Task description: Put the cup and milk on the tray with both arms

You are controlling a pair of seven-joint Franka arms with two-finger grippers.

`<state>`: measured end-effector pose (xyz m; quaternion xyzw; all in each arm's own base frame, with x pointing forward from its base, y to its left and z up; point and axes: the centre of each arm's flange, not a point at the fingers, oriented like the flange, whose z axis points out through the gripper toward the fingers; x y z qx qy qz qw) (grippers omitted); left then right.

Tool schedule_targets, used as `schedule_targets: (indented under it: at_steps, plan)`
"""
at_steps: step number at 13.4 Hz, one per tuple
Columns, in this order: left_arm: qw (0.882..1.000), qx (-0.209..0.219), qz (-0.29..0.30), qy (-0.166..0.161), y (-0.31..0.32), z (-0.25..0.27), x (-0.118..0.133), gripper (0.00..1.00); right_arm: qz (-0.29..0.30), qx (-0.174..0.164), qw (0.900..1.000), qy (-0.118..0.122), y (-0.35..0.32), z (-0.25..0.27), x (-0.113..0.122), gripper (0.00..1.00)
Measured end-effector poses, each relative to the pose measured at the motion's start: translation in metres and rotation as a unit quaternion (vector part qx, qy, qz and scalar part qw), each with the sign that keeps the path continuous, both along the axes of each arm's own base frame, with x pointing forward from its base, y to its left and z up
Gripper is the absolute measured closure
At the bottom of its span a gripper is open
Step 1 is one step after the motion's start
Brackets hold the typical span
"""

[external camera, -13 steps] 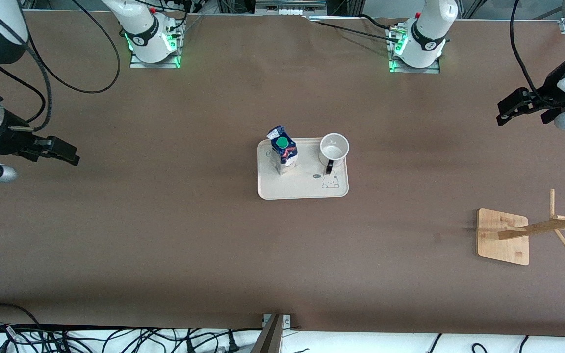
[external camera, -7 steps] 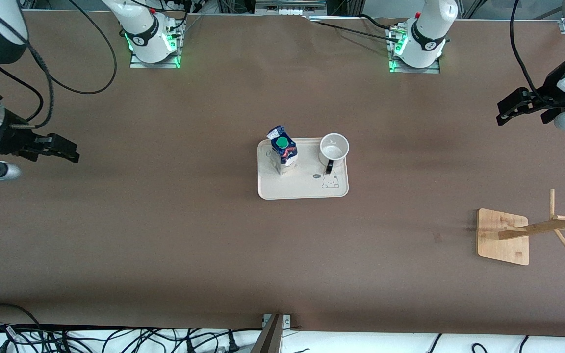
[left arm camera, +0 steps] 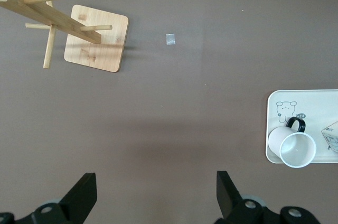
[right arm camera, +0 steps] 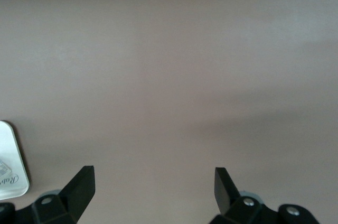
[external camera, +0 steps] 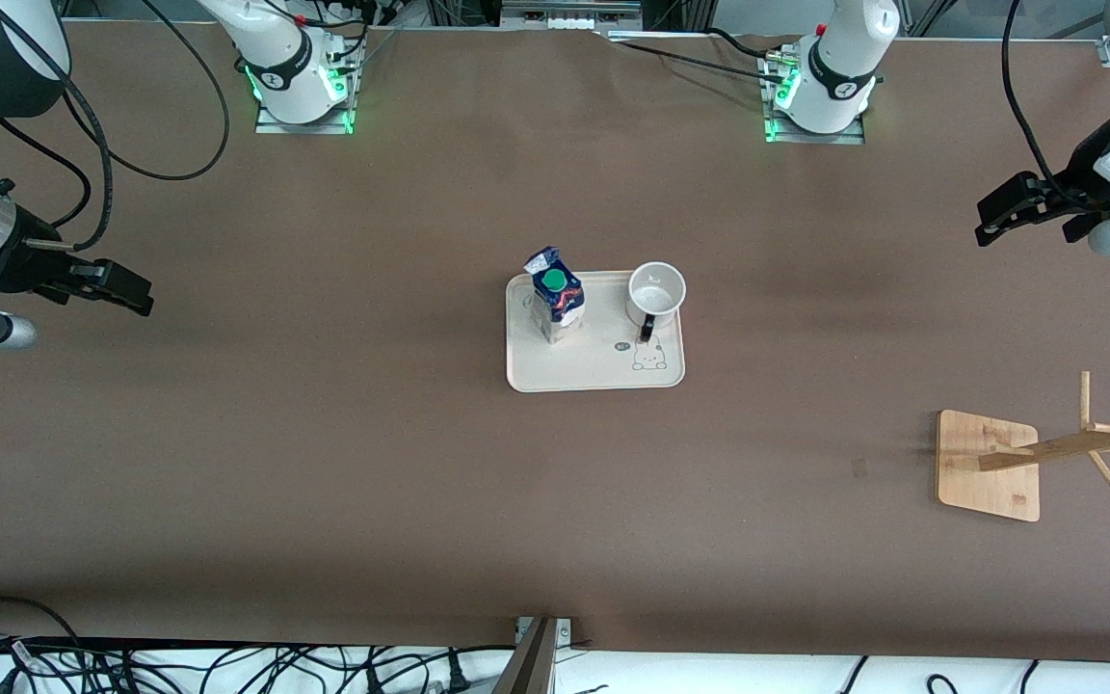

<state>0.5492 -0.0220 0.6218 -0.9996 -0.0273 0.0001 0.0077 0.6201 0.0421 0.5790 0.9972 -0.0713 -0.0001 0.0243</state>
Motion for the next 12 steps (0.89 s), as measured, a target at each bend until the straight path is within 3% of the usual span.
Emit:
schedule_targets:
  at_steps: [12]
  plan:
    - [1.0, 0.0, 0.0, 0.0, 0.0, 0.0, 0.0, 0.0, -0.033, -0.007, 0.999, -0.016, -0.028, 0.023, -0.033, 0.0]
